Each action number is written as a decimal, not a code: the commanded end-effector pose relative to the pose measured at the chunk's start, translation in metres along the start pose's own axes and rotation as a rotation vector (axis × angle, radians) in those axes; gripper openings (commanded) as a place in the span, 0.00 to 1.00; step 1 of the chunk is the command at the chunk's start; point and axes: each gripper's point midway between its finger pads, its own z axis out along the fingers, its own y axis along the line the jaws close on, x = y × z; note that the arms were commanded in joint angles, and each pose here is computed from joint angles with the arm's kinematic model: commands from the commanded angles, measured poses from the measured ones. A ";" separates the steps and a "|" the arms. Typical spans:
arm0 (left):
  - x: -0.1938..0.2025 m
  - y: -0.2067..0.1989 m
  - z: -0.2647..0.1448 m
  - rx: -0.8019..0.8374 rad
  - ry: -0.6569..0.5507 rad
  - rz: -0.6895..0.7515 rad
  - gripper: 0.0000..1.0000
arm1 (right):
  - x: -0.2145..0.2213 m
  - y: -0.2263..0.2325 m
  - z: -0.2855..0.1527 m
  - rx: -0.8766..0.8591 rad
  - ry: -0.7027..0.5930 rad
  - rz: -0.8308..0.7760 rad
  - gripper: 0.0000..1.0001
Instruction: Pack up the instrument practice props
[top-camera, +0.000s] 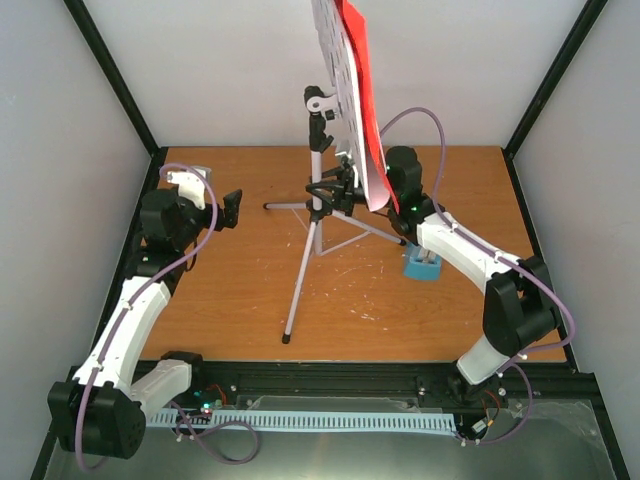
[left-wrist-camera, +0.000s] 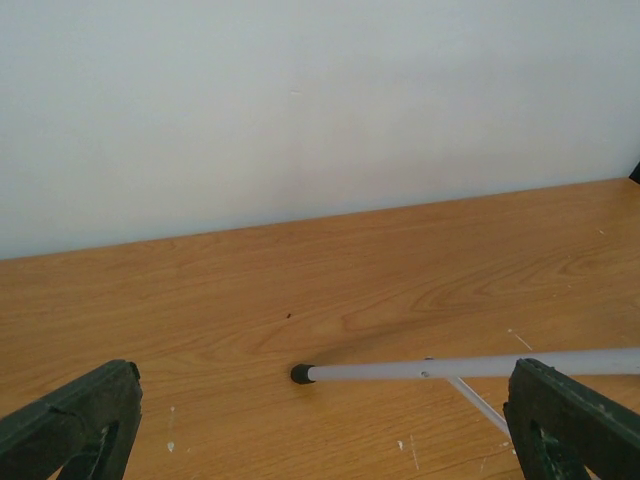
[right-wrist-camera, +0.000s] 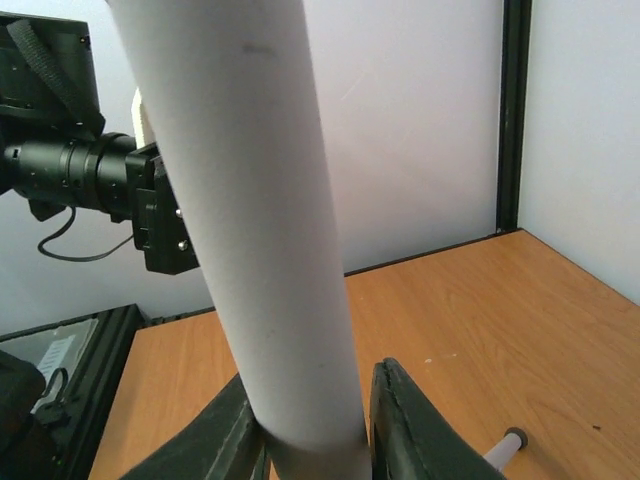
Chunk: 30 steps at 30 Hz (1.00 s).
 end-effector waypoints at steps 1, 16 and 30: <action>-0.016 0.004 -0.001 -0.022 -0.047 0.037 1.00 | -0.020 0.019 0.008 0.006 -0.057 -0.053 0.10; -0.007 0.015 0.006 -0.074 -0.013 0.014 1.00 | -0.032 -0.062 0.003 0.684 -0.185 0.033 0.03; 0.001 0.015 0.012 -0.065 0.019 -0.018 1.00 | -0.024 -0.050 -0.016 1.150 -0.220 0.087 0.03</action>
